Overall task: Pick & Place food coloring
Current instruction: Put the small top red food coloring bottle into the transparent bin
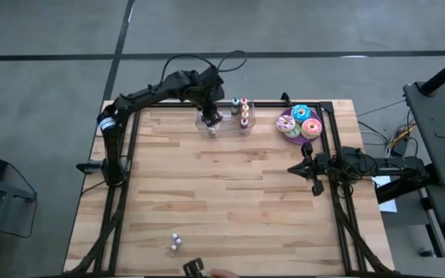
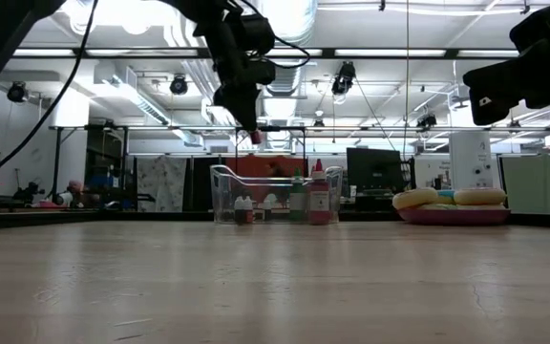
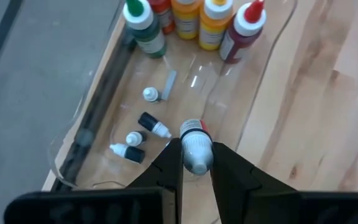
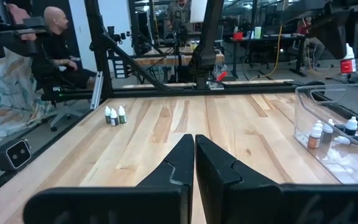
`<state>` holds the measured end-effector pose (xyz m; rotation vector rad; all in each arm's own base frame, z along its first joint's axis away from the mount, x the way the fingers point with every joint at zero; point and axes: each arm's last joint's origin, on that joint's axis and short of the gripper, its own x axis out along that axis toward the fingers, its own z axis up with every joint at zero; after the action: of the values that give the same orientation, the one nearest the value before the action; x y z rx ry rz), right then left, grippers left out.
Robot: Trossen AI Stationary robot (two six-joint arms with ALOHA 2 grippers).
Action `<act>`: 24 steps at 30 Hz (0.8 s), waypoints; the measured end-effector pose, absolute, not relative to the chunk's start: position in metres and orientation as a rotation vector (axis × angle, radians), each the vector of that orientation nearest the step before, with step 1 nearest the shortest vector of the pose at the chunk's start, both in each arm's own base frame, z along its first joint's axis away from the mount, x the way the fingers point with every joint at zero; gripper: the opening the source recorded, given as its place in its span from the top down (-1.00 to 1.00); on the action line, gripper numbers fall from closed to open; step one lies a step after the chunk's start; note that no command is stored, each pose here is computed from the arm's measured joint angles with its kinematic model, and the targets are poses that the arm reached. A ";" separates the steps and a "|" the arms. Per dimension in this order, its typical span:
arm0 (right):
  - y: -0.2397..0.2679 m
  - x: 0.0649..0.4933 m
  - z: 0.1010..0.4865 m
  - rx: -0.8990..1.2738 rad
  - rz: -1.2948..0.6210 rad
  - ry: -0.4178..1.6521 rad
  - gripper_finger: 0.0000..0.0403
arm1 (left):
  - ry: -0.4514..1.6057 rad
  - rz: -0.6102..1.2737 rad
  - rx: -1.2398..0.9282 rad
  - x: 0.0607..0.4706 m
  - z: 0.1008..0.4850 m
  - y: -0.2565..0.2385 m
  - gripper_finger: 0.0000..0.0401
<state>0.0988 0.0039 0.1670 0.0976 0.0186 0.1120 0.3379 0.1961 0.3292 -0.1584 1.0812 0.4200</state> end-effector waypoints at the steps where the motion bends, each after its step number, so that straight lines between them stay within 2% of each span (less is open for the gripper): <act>1: 0.004 0.099 0.167 0.098 0.112 0.019 0.96 | 1.082 0.423 -0.159 0.337 0.329 0.197 0.81; 9: 0.004 0.099 0.167 0.098 0.112 0.019 0.96 | 1.107 0.446 -0.175 0.337 0.317 0.213 0.81; 24: 0.004 0.099 0.167 0.098 0.111 0.019 0.96 | 1.178 0.426 -0.183 0.373 0.281 0.242 0.81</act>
<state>0.0988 0.0038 0.1670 0.0976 0.0186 0.1112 0.3731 0.2421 0.2809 -0.1825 1.1784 0.4263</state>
